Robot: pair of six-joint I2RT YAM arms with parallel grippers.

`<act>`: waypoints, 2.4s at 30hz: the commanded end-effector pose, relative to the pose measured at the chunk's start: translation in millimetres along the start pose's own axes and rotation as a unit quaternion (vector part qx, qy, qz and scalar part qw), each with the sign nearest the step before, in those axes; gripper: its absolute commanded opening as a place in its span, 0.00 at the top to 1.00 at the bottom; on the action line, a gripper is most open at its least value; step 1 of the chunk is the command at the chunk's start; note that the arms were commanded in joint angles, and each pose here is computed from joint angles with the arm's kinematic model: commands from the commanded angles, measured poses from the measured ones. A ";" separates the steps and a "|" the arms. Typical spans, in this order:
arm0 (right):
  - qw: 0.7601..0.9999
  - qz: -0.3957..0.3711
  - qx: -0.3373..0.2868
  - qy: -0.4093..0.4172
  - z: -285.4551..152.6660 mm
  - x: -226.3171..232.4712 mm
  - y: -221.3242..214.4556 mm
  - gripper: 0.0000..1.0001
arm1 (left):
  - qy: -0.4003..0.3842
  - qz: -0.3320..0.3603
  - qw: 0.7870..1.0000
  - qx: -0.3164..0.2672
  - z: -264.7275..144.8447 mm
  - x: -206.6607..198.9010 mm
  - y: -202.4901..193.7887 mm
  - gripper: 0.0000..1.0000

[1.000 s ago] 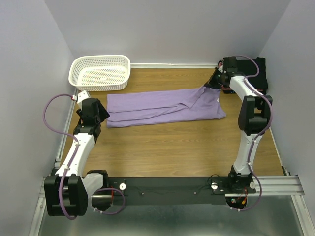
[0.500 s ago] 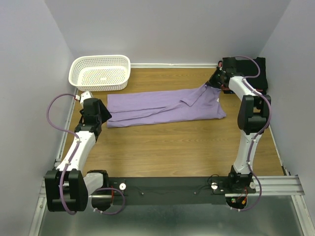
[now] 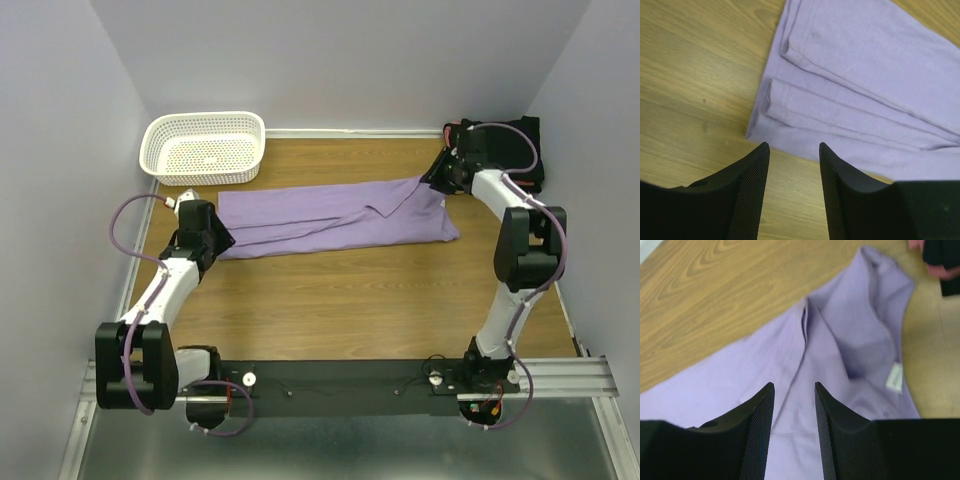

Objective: Fold and stack the t-shirts
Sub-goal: Fold the tshirt

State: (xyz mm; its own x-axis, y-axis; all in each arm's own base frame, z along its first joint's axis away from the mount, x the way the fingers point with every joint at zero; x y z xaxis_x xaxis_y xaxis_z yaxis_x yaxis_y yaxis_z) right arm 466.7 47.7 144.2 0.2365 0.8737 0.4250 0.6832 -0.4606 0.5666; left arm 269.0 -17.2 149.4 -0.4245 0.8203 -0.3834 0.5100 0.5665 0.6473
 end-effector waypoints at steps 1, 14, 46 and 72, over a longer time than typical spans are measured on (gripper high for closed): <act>1.000 -0.020 -0.017 0.000 -37.7 -2.4 -10.7 0.55 | -0.014 -0.017 0.999 0.030 6.2 -3.6 -12.7 0.48; 0.998 0.065 0.004 0.012 -67.9 -75.9 -57.8 0.62 | 0.021 -0.066 0.997 0.044 29.7 -4.0 -15.8 0.55; 0.978 0.182 -0.030 -0.097 -120.1 -154.5 -127.8 0.76 | 0.144 -0.156 0.976 0.055 19.5 54.0 -48.0 0.57; 0.997 -0.056 -0.012 0.048 -126.3 -46.1 -129.6 0.57 | 0.029 -0.172 0.982 0.075 29.1 -25.0 -14.0 0.48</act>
State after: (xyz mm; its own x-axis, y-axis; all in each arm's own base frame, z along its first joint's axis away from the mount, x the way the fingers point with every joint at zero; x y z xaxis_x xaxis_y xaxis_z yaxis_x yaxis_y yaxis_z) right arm 278.3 44.4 140.8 0.1295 0.8890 0.4393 0.6685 -0.4055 0.6234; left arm 281.4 -37.8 124.9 -0.6359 0.5954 -0.4910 0.4485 0.8029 0.3928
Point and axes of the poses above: each gripper's point midway between its finger pads, its own z axis out along the fingers, its own x axis along the line the jaws close on, y = z × x, the point moved 8 cm from there along -z, back along the fingers, and after that the axes turned 3 degrees about -z, right-handed, at the moved point
